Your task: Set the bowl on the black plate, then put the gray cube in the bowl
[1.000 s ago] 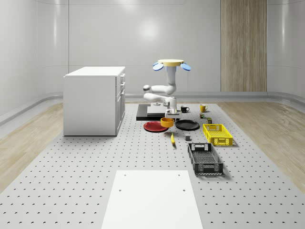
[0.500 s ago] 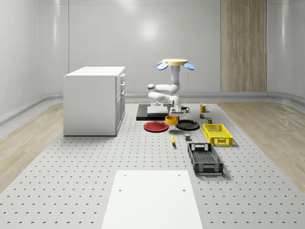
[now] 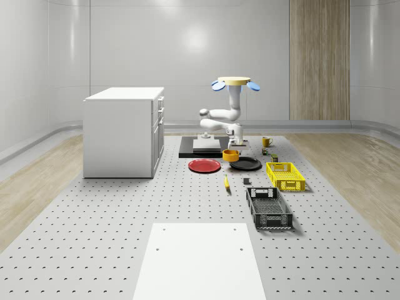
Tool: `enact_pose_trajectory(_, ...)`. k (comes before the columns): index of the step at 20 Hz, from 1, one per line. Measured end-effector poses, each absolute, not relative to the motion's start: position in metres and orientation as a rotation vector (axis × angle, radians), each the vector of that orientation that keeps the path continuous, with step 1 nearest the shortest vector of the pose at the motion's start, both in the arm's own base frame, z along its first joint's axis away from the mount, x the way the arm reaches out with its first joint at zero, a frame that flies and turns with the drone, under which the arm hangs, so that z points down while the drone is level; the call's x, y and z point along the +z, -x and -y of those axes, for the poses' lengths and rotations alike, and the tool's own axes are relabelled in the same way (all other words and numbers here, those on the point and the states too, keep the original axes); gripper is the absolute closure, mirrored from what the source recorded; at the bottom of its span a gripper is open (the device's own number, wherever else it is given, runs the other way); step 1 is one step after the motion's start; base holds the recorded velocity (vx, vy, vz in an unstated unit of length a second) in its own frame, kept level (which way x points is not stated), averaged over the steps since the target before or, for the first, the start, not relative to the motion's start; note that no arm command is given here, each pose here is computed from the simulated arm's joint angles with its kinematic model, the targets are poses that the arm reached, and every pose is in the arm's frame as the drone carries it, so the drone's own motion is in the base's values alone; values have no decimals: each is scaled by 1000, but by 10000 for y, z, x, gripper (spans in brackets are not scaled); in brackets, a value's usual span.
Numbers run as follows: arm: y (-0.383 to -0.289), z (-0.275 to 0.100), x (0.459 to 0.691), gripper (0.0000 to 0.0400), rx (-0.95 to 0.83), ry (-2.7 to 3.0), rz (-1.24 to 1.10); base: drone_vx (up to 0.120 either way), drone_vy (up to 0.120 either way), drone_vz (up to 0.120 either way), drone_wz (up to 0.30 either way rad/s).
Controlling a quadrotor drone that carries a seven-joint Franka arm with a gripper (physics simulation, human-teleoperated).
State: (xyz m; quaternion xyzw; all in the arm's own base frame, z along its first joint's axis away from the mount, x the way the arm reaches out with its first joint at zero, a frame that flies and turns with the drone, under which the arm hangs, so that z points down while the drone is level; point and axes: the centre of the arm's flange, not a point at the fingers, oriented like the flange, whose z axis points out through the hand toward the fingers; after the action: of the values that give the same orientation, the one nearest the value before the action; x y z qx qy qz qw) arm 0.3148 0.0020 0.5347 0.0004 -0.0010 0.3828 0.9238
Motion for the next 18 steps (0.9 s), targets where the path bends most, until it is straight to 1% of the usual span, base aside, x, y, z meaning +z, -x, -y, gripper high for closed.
enact_pose_trajectory(12,-3148,-20,5347,300,786,-1,2,-120,120,0,0)
enact_pose_trajectory(13,-3148,-20,5347,300,786,-1,2,-80,120,0,0)
enact_pose_trajectory(15,-3148,-20,5347,300,786,-1,2,0,120,0,0)
enact_pose_trajectory(18,-3148,-20,5347,300,786,-1,2,0,120,-107,0)
